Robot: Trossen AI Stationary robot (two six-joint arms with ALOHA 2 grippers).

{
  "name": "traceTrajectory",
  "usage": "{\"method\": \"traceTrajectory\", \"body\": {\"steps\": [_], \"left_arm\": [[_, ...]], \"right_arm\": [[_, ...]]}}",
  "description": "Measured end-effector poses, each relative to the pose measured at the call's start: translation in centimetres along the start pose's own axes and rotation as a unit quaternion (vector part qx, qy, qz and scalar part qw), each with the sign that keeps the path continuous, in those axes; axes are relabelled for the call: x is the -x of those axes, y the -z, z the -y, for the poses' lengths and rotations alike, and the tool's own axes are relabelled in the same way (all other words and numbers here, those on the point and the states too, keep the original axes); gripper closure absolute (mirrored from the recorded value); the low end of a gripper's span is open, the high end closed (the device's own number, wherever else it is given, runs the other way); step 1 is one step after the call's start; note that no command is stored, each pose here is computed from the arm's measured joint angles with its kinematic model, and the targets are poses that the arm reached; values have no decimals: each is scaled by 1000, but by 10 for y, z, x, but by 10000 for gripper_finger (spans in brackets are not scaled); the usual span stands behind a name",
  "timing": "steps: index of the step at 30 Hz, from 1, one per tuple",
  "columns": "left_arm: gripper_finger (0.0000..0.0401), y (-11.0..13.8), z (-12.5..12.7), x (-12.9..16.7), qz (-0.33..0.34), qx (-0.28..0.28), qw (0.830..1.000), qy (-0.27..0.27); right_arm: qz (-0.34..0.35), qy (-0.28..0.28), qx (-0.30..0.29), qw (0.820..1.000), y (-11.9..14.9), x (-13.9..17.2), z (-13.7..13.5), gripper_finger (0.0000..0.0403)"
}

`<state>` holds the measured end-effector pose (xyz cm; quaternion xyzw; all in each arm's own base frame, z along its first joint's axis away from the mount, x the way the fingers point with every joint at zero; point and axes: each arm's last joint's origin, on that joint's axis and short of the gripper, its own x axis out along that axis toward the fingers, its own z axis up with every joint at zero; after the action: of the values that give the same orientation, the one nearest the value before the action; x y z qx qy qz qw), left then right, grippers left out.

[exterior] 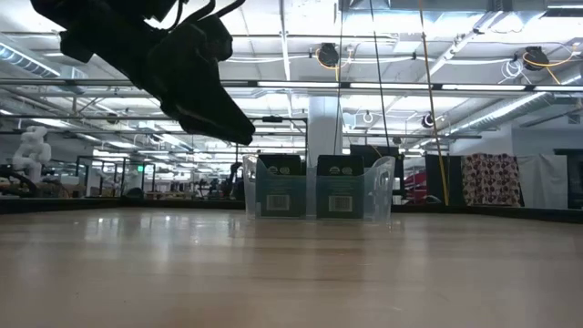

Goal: Sort spices by type
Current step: Put the brown seasoning into the white bin

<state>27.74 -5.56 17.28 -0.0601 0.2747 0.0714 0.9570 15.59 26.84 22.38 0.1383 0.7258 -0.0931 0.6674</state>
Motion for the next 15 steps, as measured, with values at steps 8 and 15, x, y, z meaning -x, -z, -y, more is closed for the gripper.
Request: {"method": "traceTrajectory", "body": {"steps": [8,15], "left_arm": [[184,1,5,1,0,-4,1000,5],[184,2,6,2,1,-1,1000,6]], "right_arm": [[9,7,-5,1000,-5,-14,-8,282],[25,15,-18,999,-12,-14,-6,282]]}}
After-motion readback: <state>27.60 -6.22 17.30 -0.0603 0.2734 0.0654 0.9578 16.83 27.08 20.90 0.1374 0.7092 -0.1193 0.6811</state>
